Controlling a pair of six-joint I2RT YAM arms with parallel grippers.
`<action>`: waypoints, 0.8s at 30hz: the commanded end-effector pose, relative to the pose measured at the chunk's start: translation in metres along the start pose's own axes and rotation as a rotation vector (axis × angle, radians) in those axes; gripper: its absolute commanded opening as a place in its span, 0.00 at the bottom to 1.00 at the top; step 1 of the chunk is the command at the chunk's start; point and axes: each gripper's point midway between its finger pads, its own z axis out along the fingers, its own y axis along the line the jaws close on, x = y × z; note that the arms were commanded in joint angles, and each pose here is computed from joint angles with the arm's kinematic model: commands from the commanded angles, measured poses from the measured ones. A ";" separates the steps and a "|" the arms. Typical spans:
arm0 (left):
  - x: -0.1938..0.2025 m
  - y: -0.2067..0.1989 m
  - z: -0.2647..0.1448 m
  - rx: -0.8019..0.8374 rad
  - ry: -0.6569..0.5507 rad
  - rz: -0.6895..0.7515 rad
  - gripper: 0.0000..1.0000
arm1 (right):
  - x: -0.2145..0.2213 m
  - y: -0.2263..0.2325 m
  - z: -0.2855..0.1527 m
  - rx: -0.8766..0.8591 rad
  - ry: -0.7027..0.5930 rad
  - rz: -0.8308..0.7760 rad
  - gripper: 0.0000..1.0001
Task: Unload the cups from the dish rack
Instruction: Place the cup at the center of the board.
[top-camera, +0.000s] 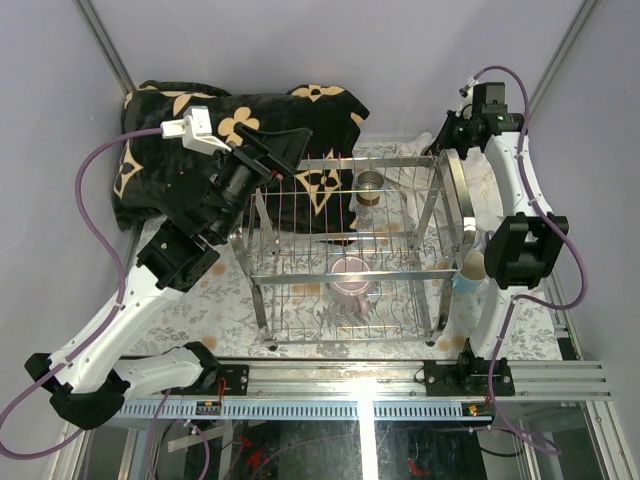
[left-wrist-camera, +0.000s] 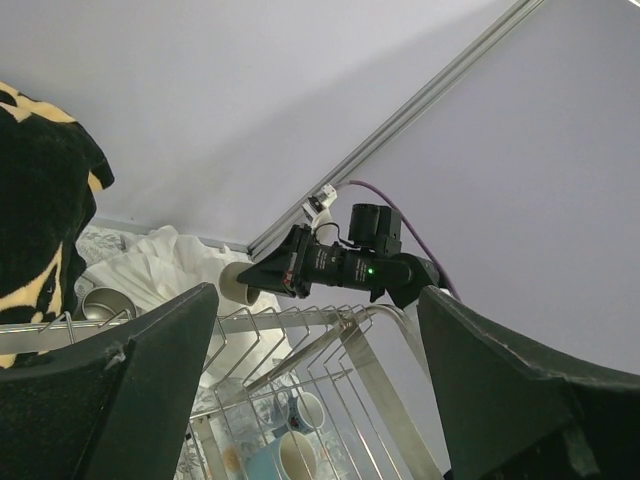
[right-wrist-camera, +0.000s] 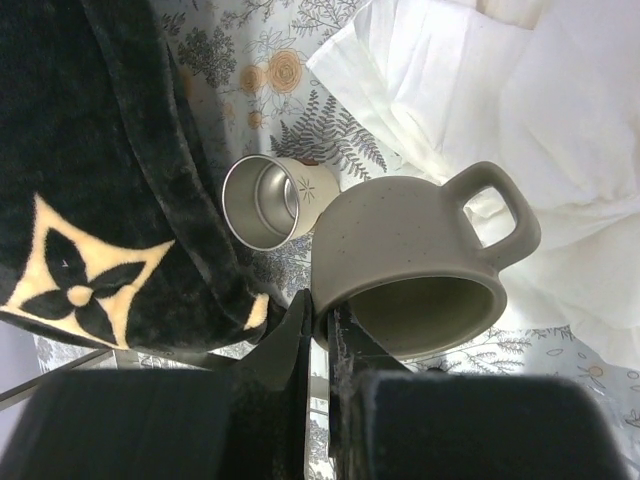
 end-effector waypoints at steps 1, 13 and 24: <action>-0.012 -0.010 0.001 0.030 -0.018 0.010 0.81 | -0.010 0.024 -0.006 -0.104 0.000 -0.048 0.00; -0.010 -0.008 0.004 0.030 -0.009 0.013 0.81 | 0.020 0.023 0.032 -0.146 0.133 -0.058 0.00; -0.009 -0.007 0.007 0.029 -0.001 0.012 0.81 | 0.056 0.020 0.066 -0.155 0.258 -0.069 0.00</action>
